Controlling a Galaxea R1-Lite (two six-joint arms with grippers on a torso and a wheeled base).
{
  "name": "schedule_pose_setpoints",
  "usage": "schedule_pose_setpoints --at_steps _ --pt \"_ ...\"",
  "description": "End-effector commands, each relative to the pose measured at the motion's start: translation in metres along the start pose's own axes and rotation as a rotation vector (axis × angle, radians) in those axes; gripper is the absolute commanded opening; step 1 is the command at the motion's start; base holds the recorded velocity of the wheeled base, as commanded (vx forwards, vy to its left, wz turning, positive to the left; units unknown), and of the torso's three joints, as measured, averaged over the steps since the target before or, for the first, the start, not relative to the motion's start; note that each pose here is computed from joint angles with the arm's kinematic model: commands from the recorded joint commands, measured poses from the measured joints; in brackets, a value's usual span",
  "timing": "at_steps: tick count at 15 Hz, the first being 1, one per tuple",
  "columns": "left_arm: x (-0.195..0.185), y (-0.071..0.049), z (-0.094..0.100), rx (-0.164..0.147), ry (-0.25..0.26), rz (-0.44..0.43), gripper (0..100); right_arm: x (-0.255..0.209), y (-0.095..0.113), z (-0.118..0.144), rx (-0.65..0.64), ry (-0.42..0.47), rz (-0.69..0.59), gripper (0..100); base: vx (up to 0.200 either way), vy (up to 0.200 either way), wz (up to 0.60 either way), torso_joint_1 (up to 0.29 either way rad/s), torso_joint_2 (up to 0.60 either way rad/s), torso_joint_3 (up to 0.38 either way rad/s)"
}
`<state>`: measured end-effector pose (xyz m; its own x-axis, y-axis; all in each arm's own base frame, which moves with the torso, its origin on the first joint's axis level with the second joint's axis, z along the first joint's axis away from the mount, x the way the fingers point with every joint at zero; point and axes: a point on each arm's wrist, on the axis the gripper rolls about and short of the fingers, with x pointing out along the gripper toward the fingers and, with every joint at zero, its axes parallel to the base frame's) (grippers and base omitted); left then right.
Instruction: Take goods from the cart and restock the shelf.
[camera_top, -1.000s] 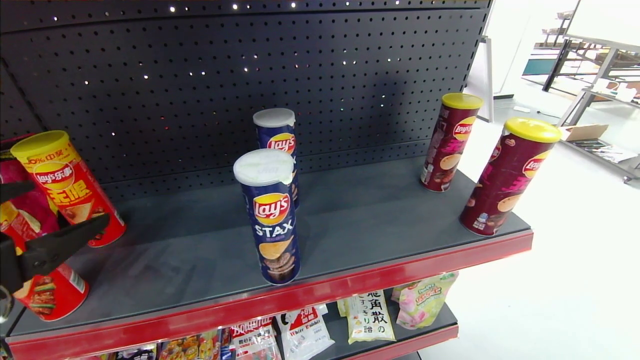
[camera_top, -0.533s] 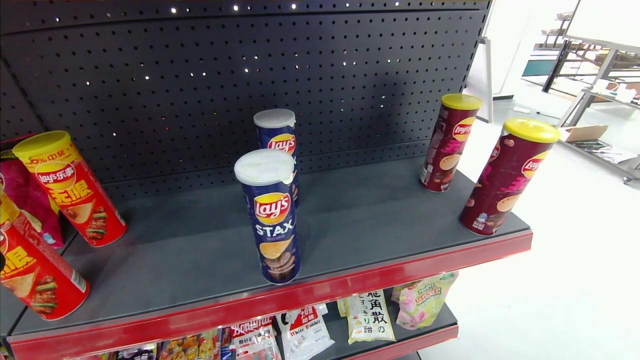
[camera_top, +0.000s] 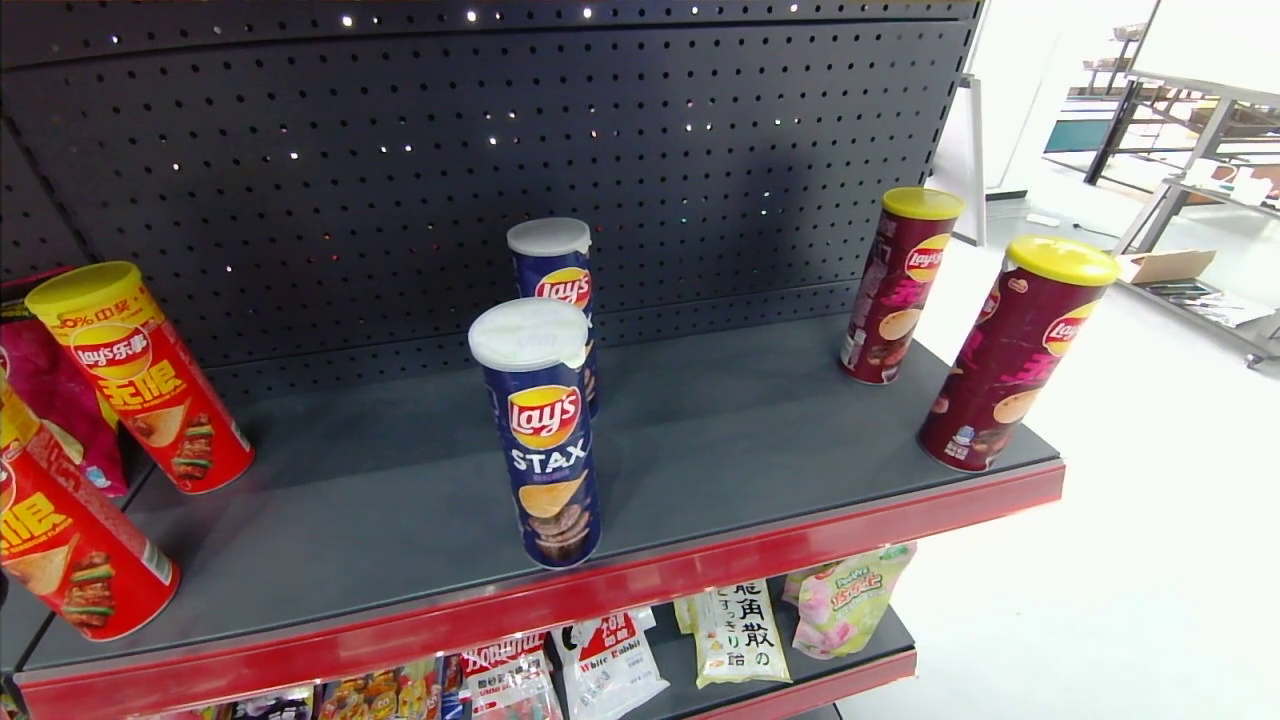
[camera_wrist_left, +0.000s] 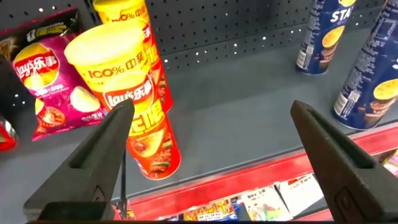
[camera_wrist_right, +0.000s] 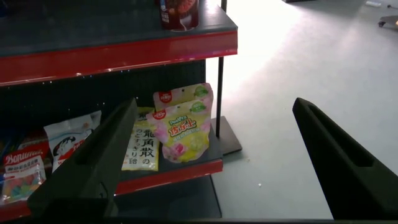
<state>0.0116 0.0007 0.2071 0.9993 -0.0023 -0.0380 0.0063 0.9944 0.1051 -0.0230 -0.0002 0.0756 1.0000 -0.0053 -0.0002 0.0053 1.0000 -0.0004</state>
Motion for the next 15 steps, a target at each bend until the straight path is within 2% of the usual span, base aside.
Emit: schedule_pose_setpoints --at_steps 1,2,8,14,15 --pt "-0.002 0.0 -0.002 0.001 -0.004 0.003 100 0.0001 0.0 -0.0001 -0.004 0.001 0.002 100 0.0 0.0 0.0 0.0 0.0 0.0" --pt "-0.0022 -0.0001 -0.0025 0.003 -0.004 0.003 100 0.0001 0.0 -0.0001 -0.004 0.001 0.002 100 0.0 0.0 0.0 0.0 0.0 0.0" --pt "-0.0016 -0.0005 -0.0049 0.003 0.0 -0.002 100 0.0001 0.0 -0.0001 -0.006 0.001 0.002 100 0.0 0.0 0.6 -0.001 0.0 0.001" --pt "0.0006 -0.001 -0.0063 0.007 0.014 -0.016 100 0.0001 0.0 -0.0001 -0.004 0.001 0.002 100 0.0 0.0 0.0 0.0 0.0 0.0" --pt "0.0021 -0.0022 -0.0088 0.018 0.023 -0.057 100 0.0001 0.0 -0.0001 -0.004 0.001 0.002 100 0.0 0.0 0.0 0.0 0.0 0.0"
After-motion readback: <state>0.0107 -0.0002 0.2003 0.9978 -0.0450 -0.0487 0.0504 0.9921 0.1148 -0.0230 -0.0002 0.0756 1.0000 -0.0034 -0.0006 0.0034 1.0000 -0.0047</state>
